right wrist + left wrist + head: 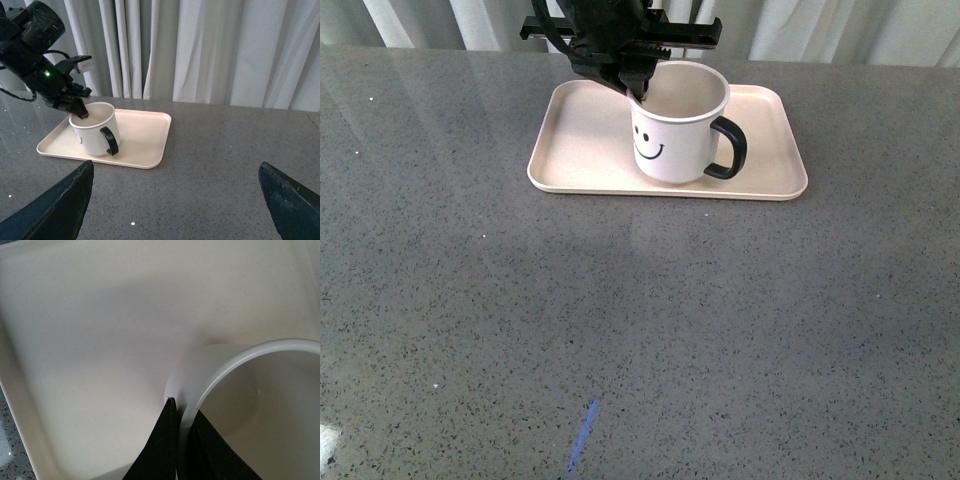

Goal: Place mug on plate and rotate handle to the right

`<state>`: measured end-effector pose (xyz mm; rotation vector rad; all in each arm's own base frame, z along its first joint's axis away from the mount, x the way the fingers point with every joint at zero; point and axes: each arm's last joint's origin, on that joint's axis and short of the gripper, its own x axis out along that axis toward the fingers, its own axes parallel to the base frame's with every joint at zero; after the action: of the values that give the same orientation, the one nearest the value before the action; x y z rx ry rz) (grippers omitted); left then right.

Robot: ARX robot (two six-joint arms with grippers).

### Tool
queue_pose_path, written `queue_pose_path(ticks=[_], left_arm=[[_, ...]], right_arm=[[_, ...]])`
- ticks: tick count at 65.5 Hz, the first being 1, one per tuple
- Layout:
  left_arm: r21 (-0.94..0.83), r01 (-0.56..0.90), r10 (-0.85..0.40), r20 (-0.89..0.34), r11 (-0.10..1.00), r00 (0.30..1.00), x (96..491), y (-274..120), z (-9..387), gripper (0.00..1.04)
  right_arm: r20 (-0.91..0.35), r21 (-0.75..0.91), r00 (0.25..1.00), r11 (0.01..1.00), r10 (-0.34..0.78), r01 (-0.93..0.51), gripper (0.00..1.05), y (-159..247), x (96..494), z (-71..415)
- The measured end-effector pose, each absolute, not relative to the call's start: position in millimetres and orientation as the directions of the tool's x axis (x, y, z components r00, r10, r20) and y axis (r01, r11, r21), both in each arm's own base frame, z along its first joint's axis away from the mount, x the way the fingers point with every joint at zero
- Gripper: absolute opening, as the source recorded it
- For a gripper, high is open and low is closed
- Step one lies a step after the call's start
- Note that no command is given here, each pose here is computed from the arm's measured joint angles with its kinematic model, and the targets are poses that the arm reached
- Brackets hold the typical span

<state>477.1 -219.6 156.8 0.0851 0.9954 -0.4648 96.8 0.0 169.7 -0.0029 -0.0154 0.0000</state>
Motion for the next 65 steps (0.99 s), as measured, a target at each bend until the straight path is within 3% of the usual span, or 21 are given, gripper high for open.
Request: queue_pose_path(ticks=[52, 56, 65], left_arm=[[-0.147, 0.421, -0.339, -0.837, 0.895, 0.429, 485.6, -224.3, 145.9, 0.02], [-0.151, 0.423, -0.344, -0.837, 0.893, 0.426, 485.6, -224.5, 146.4, 0.08], [-0.165, 0.435, -0.36, -0.834, 0.885, 0.417, 486.1, -225.9, 145.2, 0.31]], right_arm=[[0.015, -0.003, 1.0, 1.0, 0.0, 0.0, 0.96, 0.0, 96.8, 169.7], [0.015, -0.003, 1.0, 1.0, 0.0, 0.0, 0.96, 0.0, 96.8, 169.7], [0.015, -0.003, 1.0, 1.0, 0.0, 0.0, 0.96, 0.0, 96.8, 169.7]])
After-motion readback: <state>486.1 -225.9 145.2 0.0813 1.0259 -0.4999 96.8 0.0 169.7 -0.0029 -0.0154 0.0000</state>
